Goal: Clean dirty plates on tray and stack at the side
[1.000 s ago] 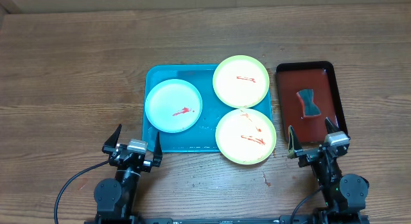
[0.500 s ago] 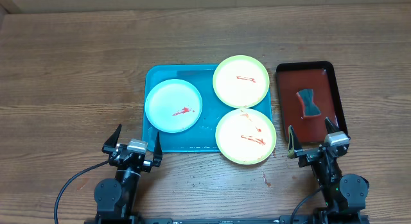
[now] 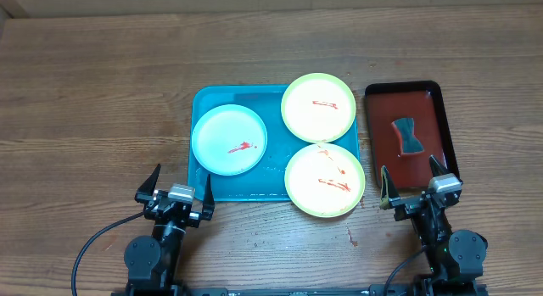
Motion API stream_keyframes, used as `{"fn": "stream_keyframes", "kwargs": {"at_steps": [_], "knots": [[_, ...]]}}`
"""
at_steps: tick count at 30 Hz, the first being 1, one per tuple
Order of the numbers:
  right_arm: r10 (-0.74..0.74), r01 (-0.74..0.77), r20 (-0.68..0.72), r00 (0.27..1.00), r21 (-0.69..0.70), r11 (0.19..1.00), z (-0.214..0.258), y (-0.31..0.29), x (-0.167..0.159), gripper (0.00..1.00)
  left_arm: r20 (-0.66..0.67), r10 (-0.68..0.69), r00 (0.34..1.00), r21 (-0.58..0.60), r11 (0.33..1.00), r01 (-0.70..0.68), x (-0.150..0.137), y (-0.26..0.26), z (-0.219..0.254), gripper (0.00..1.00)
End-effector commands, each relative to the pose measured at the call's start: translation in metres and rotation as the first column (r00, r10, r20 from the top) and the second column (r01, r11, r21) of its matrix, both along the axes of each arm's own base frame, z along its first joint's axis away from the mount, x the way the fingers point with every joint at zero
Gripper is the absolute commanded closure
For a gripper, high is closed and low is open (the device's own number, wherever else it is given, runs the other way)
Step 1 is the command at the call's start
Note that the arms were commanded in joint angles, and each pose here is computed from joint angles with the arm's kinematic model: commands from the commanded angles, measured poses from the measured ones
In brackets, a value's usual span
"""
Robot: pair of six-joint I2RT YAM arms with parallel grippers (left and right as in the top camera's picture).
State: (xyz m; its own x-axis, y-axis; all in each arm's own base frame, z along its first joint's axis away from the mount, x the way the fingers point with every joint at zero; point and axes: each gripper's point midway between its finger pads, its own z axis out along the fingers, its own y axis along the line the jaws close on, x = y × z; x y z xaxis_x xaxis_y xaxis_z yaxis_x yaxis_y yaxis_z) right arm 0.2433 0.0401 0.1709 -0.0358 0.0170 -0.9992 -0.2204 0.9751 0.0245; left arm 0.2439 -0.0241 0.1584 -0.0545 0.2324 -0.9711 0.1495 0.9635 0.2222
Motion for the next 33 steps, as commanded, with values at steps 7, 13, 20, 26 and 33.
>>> {"fn": "stream_keyframes", "kwargs": {"at_steps": [7, 13, 20, 26, 33], "knots": [[-0.004, 0.004, 0.014, 1.000, 0.000, 1.000, 0.001, 0.000, 0.000, 0.00, 0.007, 0.010, 1.000, -0.022, 1.000, -0.009, 0.000, 0.002, 0.000, 0.00], [-0.003, 0.003, 0.016, 1.000, 0.000, 1.000, 0.001, 0.000, 0.000, 0.00, 0.004, 0.018, 1.000, -0.031, 0.999, -0.017, 0.000, 0.003, 0.000, 0.00], [0.035, -0.035, 0.021, 0.999, 0.015, 0.999, 0.004, 0.006, -0.001, 0.00, 0.000, -0.039, 0.999, -0.115, 0.993, 0.039, -0.001, -0.008, 0.002, 0.00], [0.068, -0.071, 0.067, 0.995, 0.051, 0.996, 0.035, 0.012, -0.007, 0.00, 0.000, -0.072, 0.997, -0.150, 0.986, 0.071, -0.005, -0.014, 0.021, 0.00], [0.066, -0.071, 0.097, 0.993, 0.049, 0.996, 0.092, 0.011, -0.011, 0.00, -0.074, -0.072, 0.995, -0.154, 0.986, 0.060, 0.003, -0.014, 0.069, 0.00]]}}
